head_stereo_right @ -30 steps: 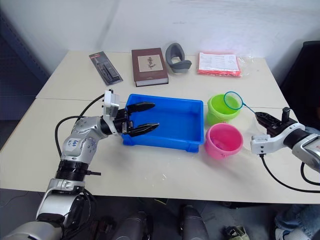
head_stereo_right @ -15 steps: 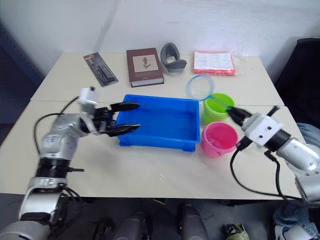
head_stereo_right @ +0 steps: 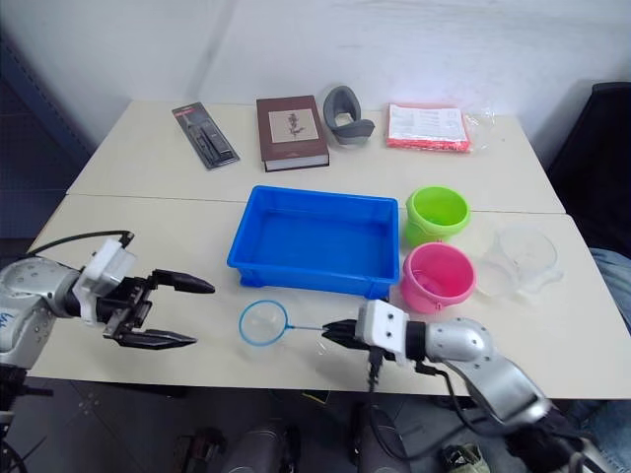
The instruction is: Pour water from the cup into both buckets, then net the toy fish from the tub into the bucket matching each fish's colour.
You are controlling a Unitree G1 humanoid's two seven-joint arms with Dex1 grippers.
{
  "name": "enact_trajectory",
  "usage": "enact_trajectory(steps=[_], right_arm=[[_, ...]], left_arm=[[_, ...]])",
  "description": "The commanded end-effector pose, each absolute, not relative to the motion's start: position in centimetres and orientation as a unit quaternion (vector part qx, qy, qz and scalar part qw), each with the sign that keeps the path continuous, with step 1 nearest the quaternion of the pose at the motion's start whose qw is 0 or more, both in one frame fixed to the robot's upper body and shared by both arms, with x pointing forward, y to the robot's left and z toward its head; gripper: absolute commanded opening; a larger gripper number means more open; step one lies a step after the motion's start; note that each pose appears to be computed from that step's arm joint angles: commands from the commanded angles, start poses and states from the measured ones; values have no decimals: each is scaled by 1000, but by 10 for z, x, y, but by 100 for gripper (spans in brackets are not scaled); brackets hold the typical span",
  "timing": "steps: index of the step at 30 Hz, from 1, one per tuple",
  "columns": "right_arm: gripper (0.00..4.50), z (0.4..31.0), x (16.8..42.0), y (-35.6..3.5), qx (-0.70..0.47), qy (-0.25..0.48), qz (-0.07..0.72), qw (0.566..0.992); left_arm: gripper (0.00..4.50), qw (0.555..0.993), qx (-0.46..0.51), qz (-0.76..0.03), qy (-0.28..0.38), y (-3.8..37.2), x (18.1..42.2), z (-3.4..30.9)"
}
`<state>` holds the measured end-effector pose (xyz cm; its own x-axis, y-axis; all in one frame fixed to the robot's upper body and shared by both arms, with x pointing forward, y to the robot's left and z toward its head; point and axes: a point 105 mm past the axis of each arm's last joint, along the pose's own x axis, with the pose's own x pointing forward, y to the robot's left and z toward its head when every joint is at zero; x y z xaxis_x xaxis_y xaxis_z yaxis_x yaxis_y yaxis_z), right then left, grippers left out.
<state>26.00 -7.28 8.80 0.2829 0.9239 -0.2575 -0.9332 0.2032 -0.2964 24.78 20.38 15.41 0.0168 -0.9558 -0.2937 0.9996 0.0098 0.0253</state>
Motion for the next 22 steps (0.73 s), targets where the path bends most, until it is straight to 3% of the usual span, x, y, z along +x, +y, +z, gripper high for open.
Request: enact_trajectory(steps=[1,3,4,7,9,14,17,22], right_arm=[[87,73,264,-75,-200,34,616,761],[125,70,266,-76,-216,23,618,755],[198,72,266,-76,-205,25,622,756],[334,80,263,-79,-199,10,624,756],[447,99,247,-84,-190,-12,633,750],[447,155,197,-120,-186,-43,624,757],[447,175,176,-166,-239,-13,581,778],[447,178,154,-242,-308,79,495,809]], left_arm=[[450,667,123,-728,99,203,234,152],[450,672,128,-723,95,201,234,150],[450,673,127,-723,95,200,234,149],[450,693,144,-700,95,201,239,146],[450,731,154,-657,96,207,249,145],[450,791,212,-564,103,243,258,142],[450,805,239,-530,115,264,257,142],[450,827,239,-500,100,276,261,149]])
